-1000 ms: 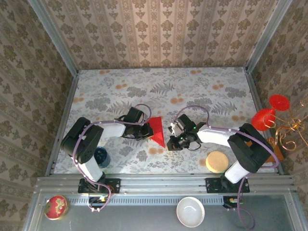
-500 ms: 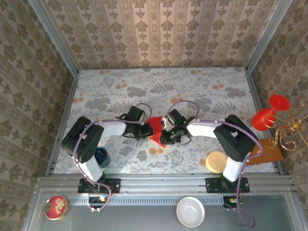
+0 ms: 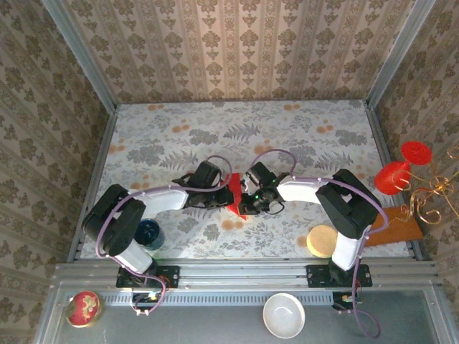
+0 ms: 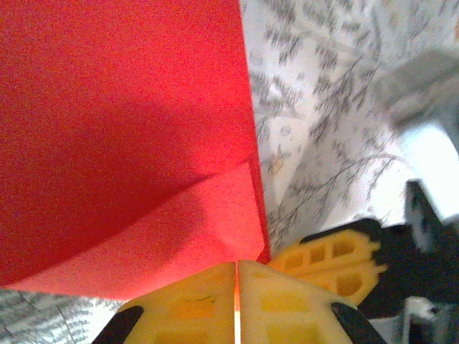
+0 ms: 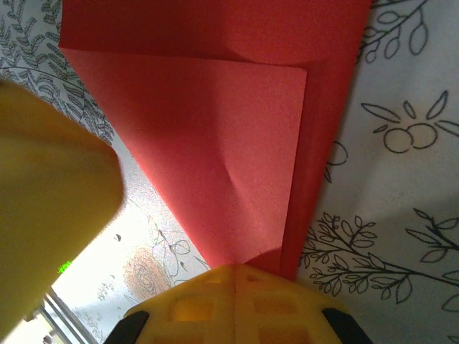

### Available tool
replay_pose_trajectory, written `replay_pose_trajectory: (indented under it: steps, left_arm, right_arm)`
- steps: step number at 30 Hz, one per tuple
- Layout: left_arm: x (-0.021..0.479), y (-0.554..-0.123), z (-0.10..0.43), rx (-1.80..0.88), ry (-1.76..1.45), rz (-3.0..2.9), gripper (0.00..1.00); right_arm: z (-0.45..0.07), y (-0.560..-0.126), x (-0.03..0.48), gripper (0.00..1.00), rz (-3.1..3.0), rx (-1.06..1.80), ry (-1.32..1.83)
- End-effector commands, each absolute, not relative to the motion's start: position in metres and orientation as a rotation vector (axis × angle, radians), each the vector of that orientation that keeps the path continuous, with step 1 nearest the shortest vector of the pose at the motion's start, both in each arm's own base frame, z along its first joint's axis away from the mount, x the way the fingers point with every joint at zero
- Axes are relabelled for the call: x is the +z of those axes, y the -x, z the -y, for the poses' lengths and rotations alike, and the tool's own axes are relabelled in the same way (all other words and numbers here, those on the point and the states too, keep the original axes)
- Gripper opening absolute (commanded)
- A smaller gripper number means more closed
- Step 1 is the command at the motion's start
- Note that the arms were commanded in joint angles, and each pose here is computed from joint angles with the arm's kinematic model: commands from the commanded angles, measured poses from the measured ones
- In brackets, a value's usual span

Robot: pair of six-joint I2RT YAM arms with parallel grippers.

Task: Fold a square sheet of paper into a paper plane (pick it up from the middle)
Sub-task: Third fold the triangle at the center of the table.

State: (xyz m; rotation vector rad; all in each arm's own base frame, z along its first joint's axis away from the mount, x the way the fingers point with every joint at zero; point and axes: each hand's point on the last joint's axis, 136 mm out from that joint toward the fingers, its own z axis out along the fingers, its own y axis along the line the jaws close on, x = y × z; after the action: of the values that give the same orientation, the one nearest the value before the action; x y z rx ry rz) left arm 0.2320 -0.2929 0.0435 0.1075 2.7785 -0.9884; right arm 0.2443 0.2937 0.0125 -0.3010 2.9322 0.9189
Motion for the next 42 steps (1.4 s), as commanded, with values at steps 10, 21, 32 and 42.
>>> replay_pose_trajectory:
  steps: [10,21,32,42]
  left_arm:
    - [0.015,-0.221,0.299,-0.998,-0.122,-2.829,0.09]
    - [-0.014,-0.223,0.261,-0.884,-0.028,-2.897,0.09]
    - [-0.015,-0.258,0.213,-0.890,0.064,-2.842,0.10]
    - [0.035,-0.288,0.203,-0.875,0.103,-2.767,0.14]
  right_arm:
    - [-0.260,-0.223,-0.030,0.00,-3.112,0.673,0.184]
    - [-0.218,-0.196,-0.056,0.00,-3.233,0.409,0.226]
    - [-0.192,-0.187,-0.068,0.00,-3.271,0.277,0.198]
    - [-0.248,-0.224,-0.020,0.01,-3.070,0.642,0.277]
